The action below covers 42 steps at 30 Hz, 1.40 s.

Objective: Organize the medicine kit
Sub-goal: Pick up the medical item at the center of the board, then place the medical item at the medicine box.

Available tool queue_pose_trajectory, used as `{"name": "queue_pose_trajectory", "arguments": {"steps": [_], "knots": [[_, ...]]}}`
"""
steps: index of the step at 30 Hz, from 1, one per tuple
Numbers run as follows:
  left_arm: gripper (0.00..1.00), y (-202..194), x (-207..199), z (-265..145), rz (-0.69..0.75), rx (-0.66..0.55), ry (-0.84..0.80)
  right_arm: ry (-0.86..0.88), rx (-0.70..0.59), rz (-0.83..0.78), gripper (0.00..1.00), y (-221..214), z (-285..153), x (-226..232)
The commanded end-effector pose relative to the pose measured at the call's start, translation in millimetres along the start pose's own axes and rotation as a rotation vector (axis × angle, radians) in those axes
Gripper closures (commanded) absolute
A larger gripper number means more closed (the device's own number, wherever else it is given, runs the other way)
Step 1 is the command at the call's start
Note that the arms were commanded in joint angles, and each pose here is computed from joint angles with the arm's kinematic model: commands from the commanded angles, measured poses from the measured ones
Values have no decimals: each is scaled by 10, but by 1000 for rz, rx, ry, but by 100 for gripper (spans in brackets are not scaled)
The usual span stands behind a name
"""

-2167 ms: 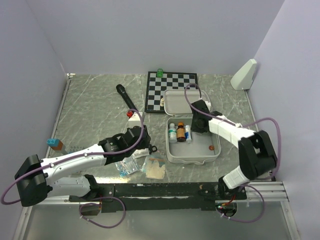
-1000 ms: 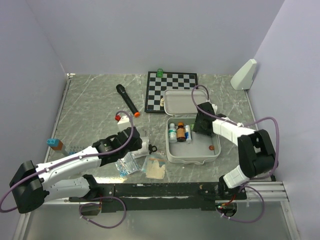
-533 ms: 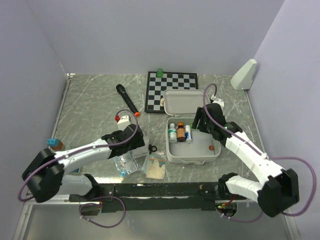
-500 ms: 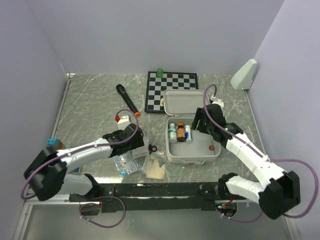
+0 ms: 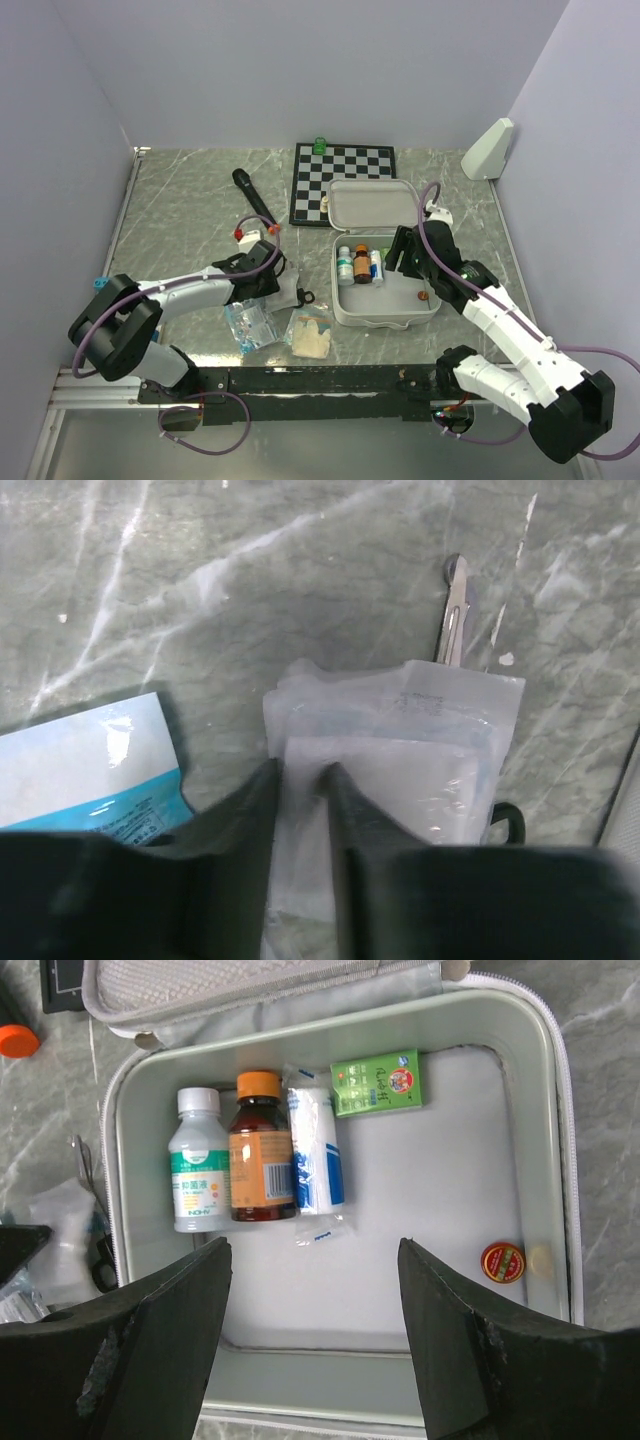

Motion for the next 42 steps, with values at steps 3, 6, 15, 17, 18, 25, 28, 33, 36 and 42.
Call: {"name": "queue_pose_trajectory", "arguments": {"steps": [3,6,15,17,18,25,28,33,36,42], "knots": [[93,-85,-53,51,11,47,-44,7,-4,-18,26,-20,-38,-28],[99,2,-40,-55,-6,3,-49,20,-14,-16,26,10,-78,-6],[99,766,-219,-951,-87,-276,-231,78,-61,4,26,190,-309,125],[99,874,-338,-1069,-96,-308,-307,90,-73,4,26,232,-365,149],[99,915,-433,-1117,-100,-314,-345,88,-79,4,26,257,-389,157],[99,1035,-1521,-1136,11,-267,-508,52,-153,30,23,370,-552,92],[99,1062,-1925,-985,36,-247,-548,1,-178,65,22,330,-523,-33],[99,1051,-2437,-657,49,-185,-587,-46,-207,109,21,303,-598,-162],[99,957,-2704,-450,69,-148,-592,-28,-251,125,21,303,-664,-221],[97,818,-3091,-192,89,-102,-625,-17,-257,122,21,252,-677,-277]]}}
Point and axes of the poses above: each gripper's point midway between its finger pads, its own z axis out along the fingers, its own x axis along the line the jaws close on, y = z × x, the point moved 6 cm from there along -z, back along the fingers, and after that the axes turned 14 degrees about z, right-handed, at the moved point
